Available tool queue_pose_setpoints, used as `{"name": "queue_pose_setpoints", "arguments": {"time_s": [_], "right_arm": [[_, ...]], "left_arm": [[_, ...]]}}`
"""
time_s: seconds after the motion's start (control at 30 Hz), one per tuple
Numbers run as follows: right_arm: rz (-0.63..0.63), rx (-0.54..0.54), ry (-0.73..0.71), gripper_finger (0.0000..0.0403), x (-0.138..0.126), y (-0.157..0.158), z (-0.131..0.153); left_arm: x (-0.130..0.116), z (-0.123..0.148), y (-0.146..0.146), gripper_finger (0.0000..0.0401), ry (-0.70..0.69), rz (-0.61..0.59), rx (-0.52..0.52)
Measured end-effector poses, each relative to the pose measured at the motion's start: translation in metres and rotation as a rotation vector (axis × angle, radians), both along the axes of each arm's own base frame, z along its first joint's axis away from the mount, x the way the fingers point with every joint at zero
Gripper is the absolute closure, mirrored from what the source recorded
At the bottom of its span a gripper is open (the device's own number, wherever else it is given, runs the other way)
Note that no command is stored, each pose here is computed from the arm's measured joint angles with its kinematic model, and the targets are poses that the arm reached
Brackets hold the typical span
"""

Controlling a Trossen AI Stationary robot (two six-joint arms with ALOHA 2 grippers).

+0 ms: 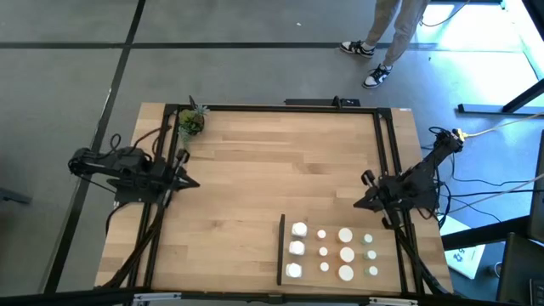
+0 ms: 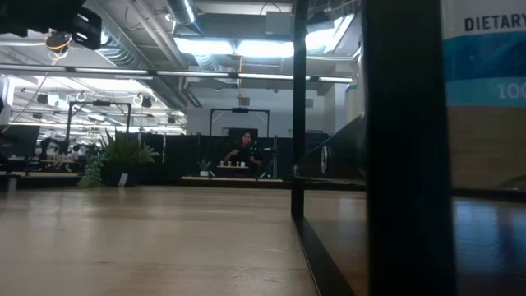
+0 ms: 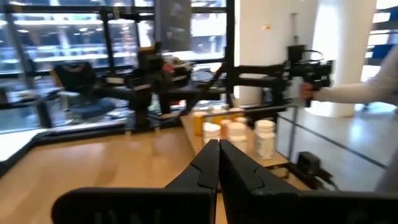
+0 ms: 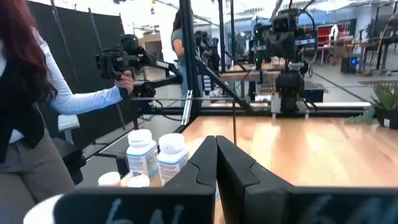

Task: Pick and place medicine bottles onto shelf by color
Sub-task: Return to Home Position

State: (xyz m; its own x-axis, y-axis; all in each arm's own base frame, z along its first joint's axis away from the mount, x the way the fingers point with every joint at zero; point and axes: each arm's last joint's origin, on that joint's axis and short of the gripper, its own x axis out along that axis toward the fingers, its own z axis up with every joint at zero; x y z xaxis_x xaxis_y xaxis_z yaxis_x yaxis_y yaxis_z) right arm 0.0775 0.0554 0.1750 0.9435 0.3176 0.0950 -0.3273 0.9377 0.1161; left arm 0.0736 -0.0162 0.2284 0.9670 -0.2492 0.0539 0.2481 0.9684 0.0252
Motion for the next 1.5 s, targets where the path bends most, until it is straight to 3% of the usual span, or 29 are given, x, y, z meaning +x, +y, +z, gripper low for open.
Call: {"name": "queue_pose_setpoints", "arguments": {"time_s": [0.17, 0.6, 0.87, 1.03, 1.5], "right_arm": [[-0.001, -0.021, 0.015, 0.0397, 0.000, 0.000, -0.002], [-0.004, -0.070, -0.002, 0.0397, 0.000, 0.000, -0.002], [-0.004, -0.064, -0.001, 0.0397, 0.000, 0.000, -0.002], [-0.004, -0.064, -0.001, 0.0397, 0.000, 0.000, -0.002], [-0.005, -0.067, -0.002, 0.0397, 0.000, 0.000, -0.002]], "left_arm": [[0.006, -0.015, -0.003, 0.0400, 0.026, -0.063, 0.006], [0.021, -0.060, -0.005, 0.0398, 0.025, -0.039, -0.007], [0.021, -0.059, -0.006, 0.0396, 0.006, -0.054, 0.038], [0.021, -0.059, -0.006, 0.0400, 0.022, -0.053, -0.010], [0.021, -0.060, -0.006, 0.0374, 0.022, -0.052, -0.005]]}}
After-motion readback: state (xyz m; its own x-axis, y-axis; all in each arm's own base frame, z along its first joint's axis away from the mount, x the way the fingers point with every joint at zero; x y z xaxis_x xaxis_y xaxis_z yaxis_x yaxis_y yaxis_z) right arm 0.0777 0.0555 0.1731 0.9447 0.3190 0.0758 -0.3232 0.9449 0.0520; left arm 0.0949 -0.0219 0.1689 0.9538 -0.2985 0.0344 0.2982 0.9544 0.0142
